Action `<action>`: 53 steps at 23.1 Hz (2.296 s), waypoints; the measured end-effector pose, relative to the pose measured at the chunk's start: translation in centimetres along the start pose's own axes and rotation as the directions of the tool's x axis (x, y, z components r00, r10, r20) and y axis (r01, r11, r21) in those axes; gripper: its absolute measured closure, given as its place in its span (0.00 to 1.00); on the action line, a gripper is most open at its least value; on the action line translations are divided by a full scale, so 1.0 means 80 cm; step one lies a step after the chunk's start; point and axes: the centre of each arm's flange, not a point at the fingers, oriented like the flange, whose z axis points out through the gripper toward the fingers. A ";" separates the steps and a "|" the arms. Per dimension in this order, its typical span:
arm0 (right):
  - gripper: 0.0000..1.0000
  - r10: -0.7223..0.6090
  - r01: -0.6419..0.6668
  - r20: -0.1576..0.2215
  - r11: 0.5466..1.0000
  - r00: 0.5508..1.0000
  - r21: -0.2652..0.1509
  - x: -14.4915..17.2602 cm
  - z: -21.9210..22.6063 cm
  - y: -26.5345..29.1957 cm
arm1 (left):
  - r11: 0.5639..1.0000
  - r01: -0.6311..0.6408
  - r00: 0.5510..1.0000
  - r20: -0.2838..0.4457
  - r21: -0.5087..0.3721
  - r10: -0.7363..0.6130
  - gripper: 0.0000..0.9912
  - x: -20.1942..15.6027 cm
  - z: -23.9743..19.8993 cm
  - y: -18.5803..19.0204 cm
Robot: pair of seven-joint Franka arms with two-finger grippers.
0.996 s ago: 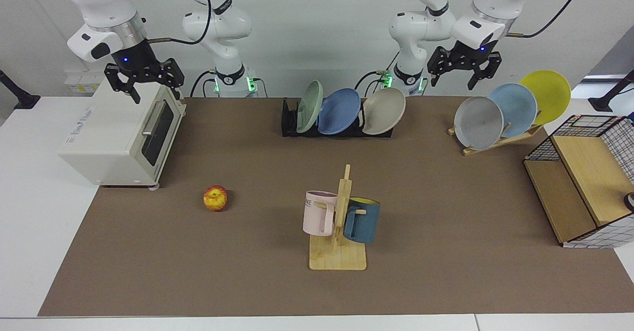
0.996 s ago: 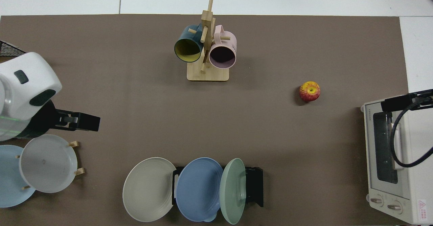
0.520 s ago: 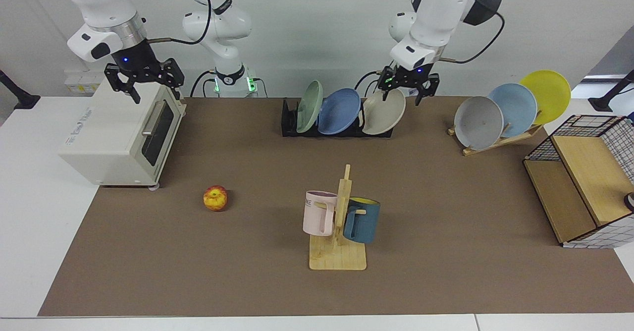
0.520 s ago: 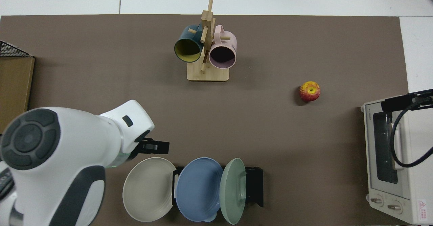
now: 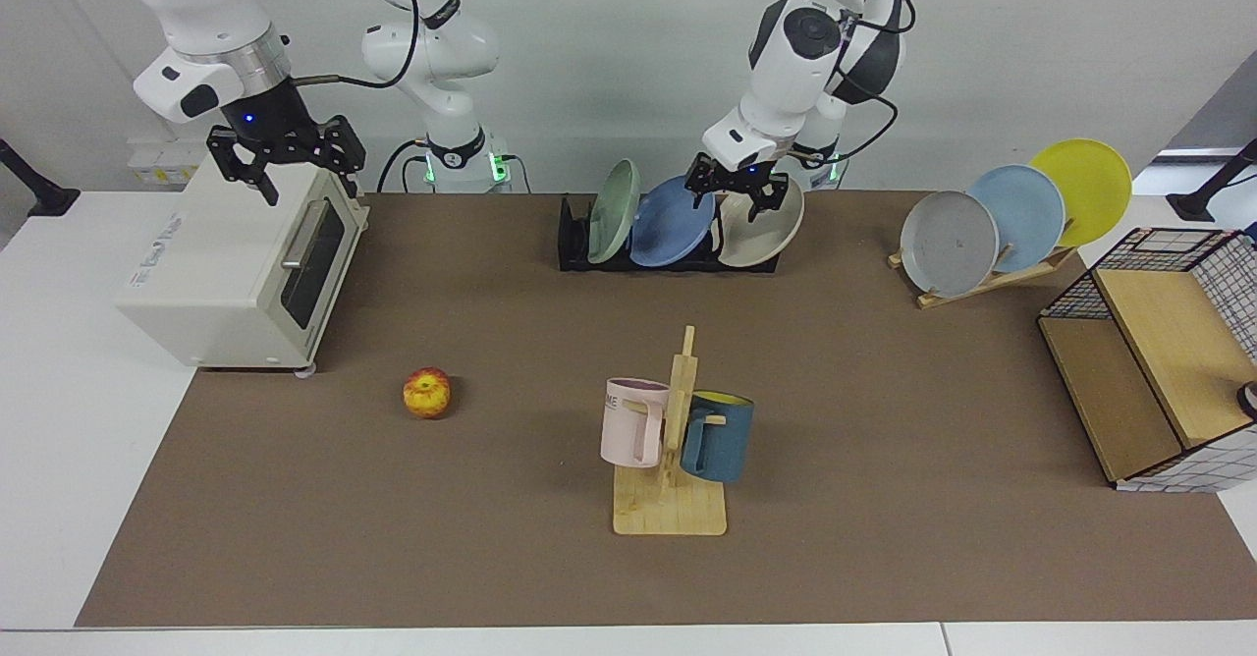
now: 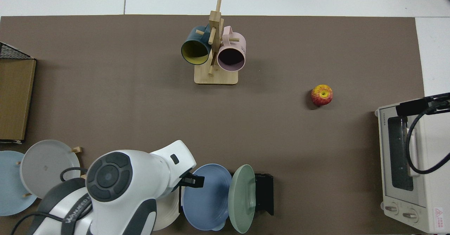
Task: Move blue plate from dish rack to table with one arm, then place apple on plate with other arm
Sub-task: 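Reach the left gripper toward the blue plate in the dish rack, then grasp the rim of the blue plate with the left gripper, then lift the blue plate out of the rack while the right gripper reaches the apple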
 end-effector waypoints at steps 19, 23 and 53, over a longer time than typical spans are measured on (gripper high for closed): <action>0.00 0.000 0.000 0.000 1.000 1.000 0.000 0.000 0.000 0.000 | 0.999 0.044 0.999 -0.011 0.025 -0.044 0.87 -0.034 0.055 0.039; 0.00 0.000 0.000 0.000 1.000 1.000 0.000 0.000 0.000 0.000 | 0.999 0.044 0.999 -0.022 0.023 -0.043 0.87 -0.035 0.048 0.040; 0.00 0.013 -0.012 -0.020 1.000 1.000 0.026 0.078 0.175 -0.004 | 0.926 0.127 0.974 -0.131 -0.355 -0.184 0.87 0.172 -0.001 -0.162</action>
